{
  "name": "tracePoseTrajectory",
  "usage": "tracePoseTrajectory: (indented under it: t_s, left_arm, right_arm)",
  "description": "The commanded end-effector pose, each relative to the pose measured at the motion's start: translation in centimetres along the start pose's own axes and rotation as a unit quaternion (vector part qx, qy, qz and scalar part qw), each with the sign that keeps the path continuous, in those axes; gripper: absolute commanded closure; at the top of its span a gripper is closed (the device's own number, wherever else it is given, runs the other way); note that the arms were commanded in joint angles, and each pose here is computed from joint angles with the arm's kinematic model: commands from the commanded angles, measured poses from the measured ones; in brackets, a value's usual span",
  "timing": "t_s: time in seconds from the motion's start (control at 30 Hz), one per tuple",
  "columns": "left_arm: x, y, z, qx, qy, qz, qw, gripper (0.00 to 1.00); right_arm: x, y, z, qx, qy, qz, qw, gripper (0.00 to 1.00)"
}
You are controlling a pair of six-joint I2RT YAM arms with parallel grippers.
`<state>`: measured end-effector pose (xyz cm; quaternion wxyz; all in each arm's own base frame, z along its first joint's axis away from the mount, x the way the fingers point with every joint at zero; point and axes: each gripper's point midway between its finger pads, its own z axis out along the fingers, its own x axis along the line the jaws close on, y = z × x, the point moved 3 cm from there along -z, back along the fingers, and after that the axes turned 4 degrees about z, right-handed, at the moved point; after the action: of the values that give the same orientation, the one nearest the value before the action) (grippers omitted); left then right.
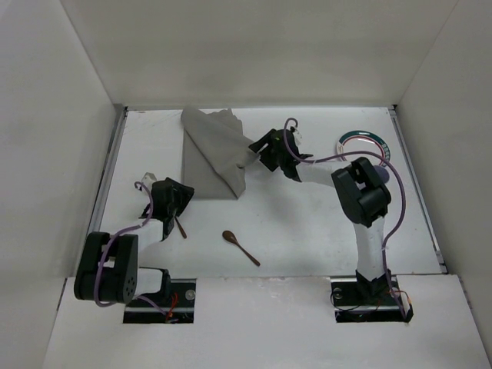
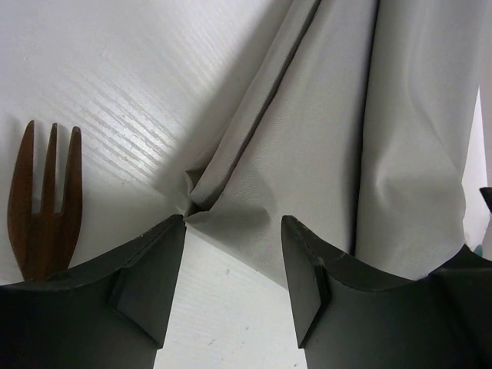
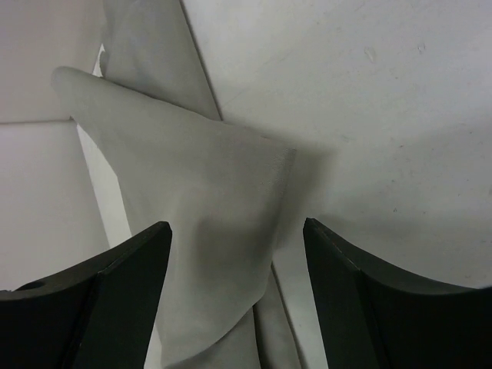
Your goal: Set the dinner table for one person
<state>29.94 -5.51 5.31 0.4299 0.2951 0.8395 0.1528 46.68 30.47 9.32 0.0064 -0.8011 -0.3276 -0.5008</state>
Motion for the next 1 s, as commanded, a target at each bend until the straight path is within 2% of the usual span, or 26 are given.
tracePoseTrajectory:
  t_s: [0.0,0.23,0.3,0.43,0.5,0.57,0.63,0.8,0.97]
  left_arm:
    - [-0.1,0.1,0.3,-0.007,-0.002,-0.017,1.0,0.49]
    - [0.5,0.3,0.8,-0.018,0.018,-0.021,0.999,0.52]
    - [0.5,0.4,1.0,-0.023,0.022,-0.022,0.999,0.53]
    - [0.9,0.5,1.4,-0.033,0.037,-0.018,0.999,0.55]
    - [0.9,0.4,1.6,-0.032,0.039,-0.014,0.999,0.66]
    - [0.8,0.3,1.9,-0.03,0.042,-0.012,0.999,0.84]
    - [0.6,0.4,2.0,-0.032,0.041,-0.01,0.999,0.91]
    - [0.4,0.6,2.6,-0.035,0.051,0.002,0.998,0.96]
    - [1.2,0.4,2.6,-0.038,0.064,0.009,0.997,0.98]
  right_arm:
    - [1.5,0.0,0.3,0.009,0.005,0.041,0.999,0.26]
    - [1.5,1.1,1.3,0.005,0.002,0.059,0.998,0.39]
    - [1.9,1.3,1.6,0.004,0.007,0.055,0.998,0.46]
    - [2.7,1.9,1.9,-0.003,0.016,0.046,0.999,0.68]
    - [3.3,2.3,2.1,-0.003,0.027,0.043,0.999,0.82]
    - [3.7,2.9,1.8,-0.007,0.037,0.04,0.998,0.88]
    - [4.2,4.4,0.7,-0.028,0.047,0.031,0.998,0.91]
    - [4.2,11.0,-4.6,-0.153,0.041,-0.024,0.987,0.93]
    - [-0.2,13.4,-10.7,-0.244,-0.02,-0.069,0.967,0.93]
